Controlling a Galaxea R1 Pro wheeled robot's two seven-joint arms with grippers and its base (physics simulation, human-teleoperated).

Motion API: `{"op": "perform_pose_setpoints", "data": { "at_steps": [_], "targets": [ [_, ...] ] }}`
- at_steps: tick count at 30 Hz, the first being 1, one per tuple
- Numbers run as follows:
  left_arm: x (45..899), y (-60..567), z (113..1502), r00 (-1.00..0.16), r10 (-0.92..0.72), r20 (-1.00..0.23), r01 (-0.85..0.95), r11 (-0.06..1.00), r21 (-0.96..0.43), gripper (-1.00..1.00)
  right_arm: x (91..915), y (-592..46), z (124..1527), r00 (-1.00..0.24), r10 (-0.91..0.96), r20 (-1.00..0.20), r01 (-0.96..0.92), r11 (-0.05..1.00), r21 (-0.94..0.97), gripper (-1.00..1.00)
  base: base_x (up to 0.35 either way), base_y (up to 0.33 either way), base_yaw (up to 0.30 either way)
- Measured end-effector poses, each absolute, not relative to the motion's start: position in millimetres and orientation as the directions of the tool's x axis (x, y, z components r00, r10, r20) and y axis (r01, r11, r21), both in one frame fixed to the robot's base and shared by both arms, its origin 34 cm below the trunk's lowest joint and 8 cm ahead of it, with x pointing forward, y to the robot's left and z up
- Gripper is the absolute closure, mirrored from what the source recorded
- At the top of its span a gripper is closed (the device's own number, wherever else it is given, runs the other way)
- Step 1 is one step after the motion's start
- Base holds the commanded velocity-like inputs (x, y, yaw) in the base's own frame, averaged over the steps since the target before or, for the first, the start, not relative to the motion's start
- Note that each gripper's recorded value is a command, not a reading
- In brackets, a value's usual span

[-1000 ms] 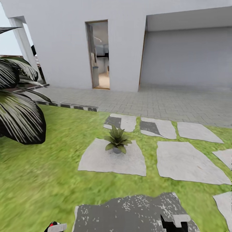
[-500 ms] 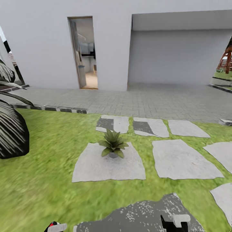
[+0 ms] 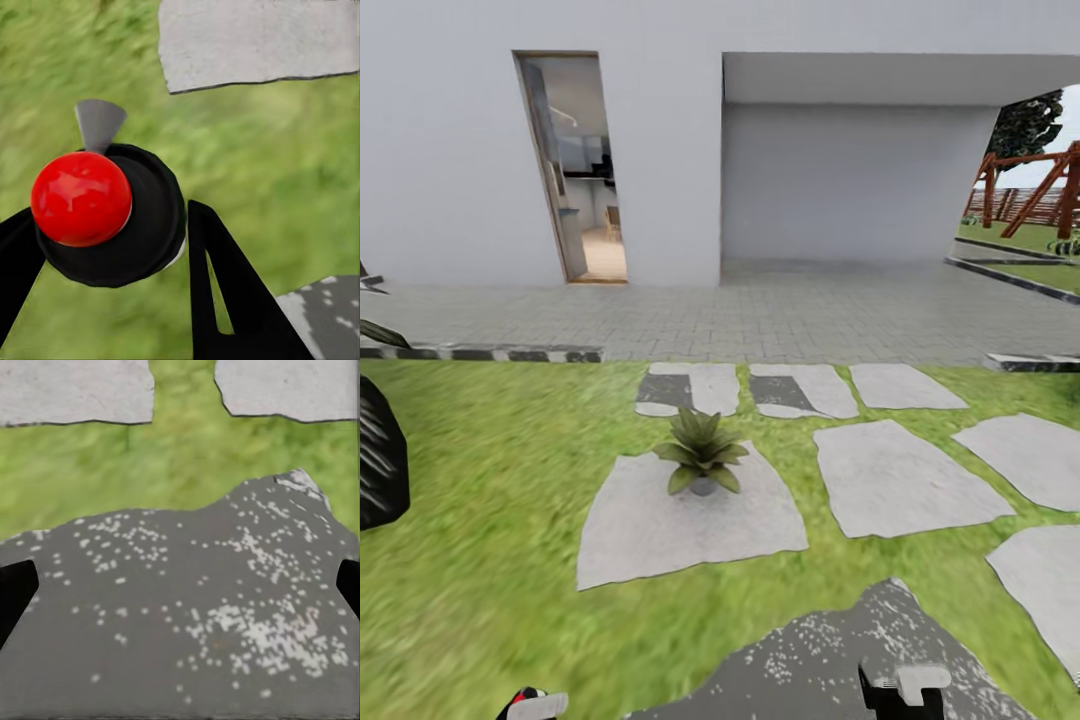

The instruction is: Pick up the pesticide atomizer in the garden and spray insectifuge to fully cover both potted plants in the garden.

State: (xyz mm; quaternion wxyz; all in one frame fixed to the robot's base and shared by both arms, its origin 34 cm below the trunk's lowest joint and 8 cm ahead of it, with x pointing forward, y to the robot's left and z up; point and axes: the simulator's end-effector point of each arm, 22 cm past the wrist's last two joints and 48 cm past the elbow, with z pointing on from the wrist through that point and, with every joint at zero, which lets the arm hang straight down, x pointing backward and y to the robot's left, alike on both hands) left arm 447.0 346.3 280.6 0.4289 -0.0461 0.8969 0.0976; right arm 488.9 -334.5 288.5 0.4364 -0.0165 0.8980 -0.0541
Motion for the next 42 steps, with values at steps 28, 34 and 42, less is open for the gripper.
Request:
{"op": "perform_pose_setpoints", "data": {
  "at_steps": [28, 34, 42],
  "targets": [
    [447.4, 348.6, 281.3, -0.627, 0.002, -0.779, -0.168, 0.976, 0.138, 1.00, 488.7, -335.0, 288.7, -0.618, -0.079, -0.782, 0.016, 0.994, -0.112, -1.00, 0.078, 0.316, -0.149],
    [447.3, 348.7, 281.2, -0.627, 0.002, -0.779, -0.168, 0.976, 0.138, 1.00, 488.7, -335.1, 288.7, -0.618, -0.079, -0.782, 0.016, 0.994, -0.112, -1.00, 0.084, 0.324, 0.000],
    [447.4, 348.7, 281.4, -0.626, 0.002, -0.779, -0.168, 0.976, 0.138, 1.00, 488.6, -334.9, 288.6, -0.619, -0.078, -0.782, 0.016, 0.994, -0.112, -1.00, 0.144, 0.324, 0.000]
  ]
}}
